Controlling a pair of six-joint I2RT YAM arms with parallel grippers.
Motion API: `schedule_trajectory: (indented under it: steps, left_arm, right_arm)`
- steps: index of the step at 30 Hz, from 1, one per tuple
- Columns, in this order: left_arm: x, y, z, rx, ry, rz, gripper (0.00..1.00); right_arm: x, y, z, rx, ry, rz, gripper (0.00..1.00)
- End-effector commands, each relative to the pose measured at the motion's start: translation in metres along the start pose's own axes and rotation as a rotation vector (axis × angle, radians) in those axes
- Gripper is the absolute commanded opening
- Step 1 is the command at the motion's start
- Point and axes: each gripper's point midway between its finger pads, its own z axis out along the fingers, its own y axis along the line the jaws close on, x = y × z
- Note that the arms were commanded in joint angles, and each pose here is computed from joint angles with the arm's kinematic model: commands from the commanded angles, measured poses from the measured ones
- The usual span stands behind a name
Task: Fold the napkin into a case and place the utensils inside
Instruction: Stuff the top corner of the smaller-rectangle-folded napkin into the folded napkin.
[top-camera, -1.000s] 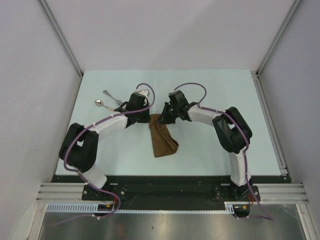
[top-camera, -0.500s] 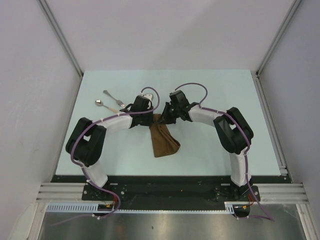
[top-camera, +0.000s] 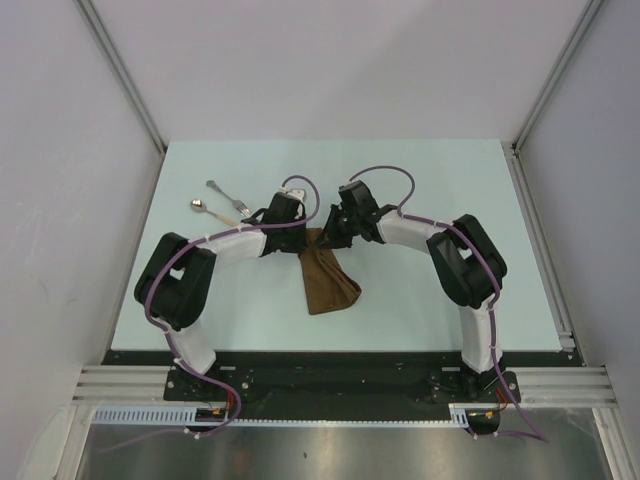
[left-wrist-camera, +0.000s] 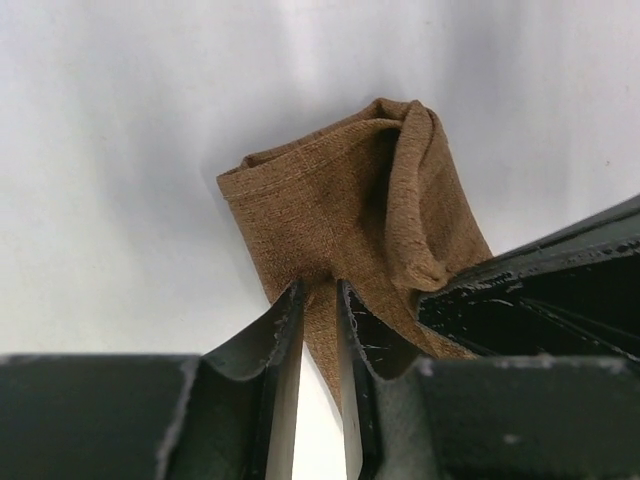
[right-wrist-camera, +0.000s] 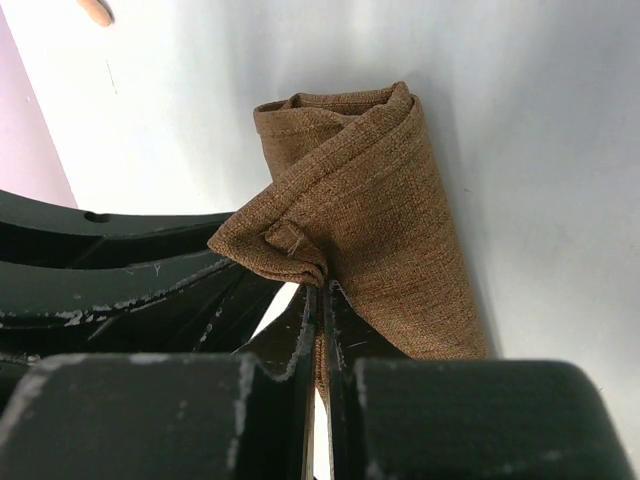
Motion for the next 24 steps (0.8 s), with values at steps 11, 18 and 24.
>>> schedule_trajectory:
  steps: [11,18,24]
  left_arm:
    - [-0.026,0.008,0.006,-0.089,-0.081,-0.034,0.16]
    - [-0.047,-0.008,-0.016,0.01,-0.165,-0.068,0.08]
    - [-0.046,-0.021,-0.021,0.114,-0.169,-0.122,0.08]
  right_arm:
    - [-0.003,0.013,-0.009,-0.012,-0.011,-0.052,0.0]
    - [0.007,-0.002,-0.007,0.065,0.042,-0.138,0.0]
    - [0.015,-0.004,-0.004,0.108,0.061,-0.194,0.0]
